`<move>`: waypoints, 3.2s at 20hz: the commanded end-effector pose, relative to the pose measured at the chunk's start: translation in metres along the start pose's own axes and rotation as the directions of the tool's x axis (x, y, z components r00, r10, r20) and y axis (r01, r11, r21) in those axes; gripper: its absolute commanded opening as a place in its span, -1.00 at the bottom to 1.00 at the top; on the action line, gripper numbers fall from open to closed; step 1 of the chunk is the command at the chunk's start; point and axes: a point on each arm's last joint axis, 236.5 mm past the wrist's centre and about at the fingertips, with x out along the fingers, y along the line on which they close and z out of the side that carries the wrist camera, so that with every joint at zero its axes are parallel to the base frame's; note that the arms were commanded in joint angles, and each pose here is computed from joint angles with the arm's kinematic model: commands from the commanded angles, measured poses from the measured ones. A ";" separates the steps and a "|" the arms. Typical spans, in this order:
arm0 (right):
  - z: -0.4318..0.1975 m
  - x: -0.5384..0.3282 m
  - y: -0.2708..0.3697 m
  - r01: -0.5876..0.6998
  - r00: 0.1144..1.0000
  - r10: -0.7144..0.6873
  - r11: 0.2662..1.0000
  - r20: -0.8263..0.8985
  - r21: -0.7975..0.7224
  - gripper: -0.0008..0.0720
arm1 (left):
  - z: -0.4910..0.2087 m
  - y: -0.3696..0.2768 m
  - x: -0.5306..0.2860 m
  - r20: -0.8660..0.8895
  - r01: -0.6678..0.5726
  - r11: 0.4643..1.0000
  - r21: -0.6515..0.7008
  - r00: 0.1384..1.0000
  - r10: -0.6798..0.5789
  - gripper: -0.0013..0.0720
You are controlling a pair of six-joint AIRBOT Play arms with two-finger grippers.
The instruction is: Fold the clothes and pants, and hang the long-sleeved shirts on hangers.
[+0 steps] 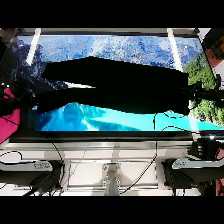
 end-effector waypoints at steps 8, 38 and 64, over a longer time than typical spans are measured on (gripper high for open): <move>0.004 0.000 -0.003 0.013 1.000 -0.013 1.000 0.020 -0.002 -0.09 | 0.028 -0.153 -0.065 0.177 0.512 0.859 -0.022 0.847 -0.500 -0.96; -0.088 -0.051 -0.068 0.078 0.991 -0.096 0.980 0.092 0.181 -0.95 | -0.020 -0.040 0.001 -0.153 -0.103 0.970 0.221 0.978 0.139 -0.95; -0.055 -0.010 -0.103 0.199 0.863 -0.381 0.860 0.332 0.470 -0.91 | -0.020 -0.036 -0.002 -0.192 -0.020 0.998 0.052 0.981 0.030 0.26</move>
